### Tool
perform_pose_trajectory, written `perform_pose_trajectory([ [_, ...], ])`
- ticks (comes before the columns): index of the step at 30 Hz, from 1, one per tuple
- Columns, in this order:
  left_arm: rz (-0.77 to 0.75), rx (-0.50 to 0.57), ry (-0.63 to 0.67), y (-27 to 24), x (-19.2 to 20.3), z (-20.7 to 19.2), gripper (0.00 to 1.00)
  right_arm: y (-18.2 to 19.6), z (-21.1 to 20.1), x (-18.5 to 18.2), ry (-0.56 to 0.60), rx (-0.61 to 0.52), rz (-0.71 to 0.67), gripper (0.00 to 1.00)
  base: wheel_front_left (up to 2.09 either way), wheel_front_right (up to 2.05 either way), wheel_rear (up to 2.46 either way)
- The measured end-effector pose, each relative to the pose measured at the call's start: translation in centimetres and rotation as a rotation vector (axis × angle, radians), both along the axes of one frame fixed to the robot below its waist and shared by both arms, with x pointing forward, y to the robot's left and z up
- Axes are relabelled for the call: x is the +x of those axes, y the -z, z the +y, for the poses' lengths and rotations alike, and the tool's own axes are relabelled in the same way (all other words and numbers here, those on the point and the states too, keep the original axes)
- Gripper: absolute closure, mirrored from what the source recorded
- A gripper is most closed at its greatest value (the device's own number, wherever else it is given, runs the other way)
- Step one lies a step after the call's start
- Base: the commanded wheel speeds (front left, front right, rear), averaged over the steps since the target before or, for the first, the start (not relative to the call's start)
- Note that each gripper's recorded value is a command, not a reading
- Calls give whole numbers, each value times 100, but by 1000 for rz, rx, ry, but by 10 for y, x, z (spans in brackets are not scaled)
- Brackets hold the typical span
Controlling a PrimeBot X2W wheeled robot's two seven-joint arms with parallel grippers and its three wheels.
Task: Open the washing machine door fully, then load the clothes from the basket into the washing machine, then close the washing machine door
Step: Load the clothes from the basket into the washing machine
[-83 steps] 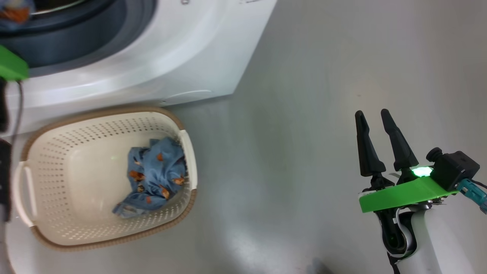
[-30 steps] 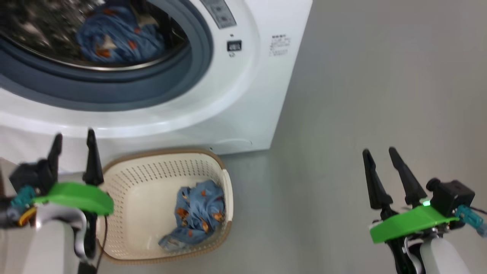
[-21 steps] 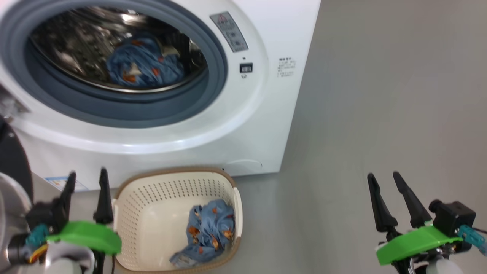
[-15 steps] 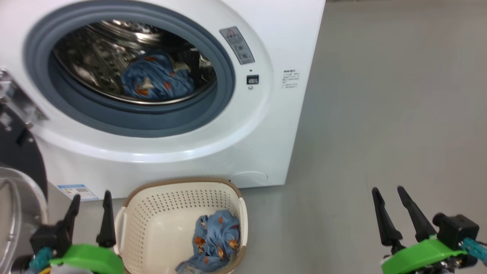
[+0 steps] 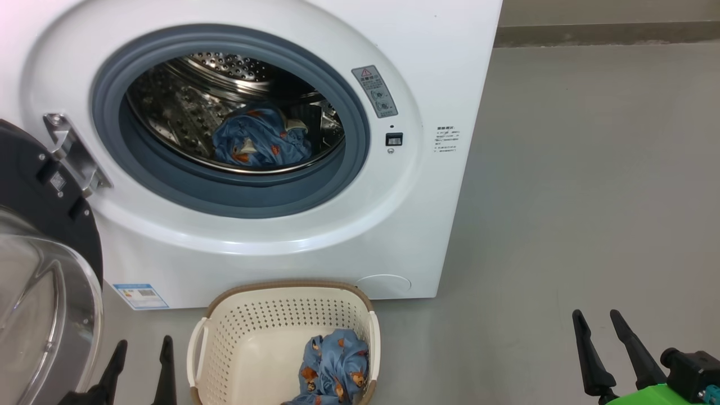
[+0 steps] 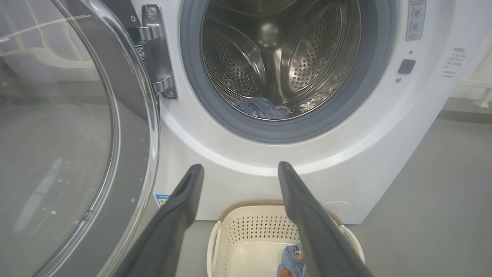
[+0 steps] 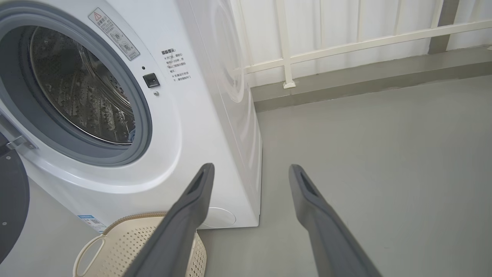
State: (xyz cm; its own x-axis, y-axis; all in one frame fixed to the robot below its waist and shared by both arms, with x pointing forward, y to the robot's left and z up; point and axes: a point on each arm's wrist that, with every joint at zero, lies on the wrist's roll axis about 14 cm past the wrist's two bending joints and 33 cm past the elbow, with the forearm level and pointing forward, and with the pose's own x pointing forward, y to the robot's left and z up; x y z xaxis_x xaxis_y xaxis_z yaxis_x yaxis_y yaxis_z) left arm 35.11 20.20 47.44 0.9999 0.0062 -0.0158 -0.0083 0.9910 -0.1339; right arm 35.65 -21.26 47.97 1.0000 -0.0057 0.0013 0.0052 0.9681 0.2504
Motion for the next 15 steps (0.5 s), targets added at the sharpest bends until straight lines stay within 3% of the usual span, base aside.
perform_pose_trajectory([
  [15, 10, -2, -11, 3, -1, 1, 0, 6, 2, 1, 5, 12, 15, 0, 0, 0, 0],
])
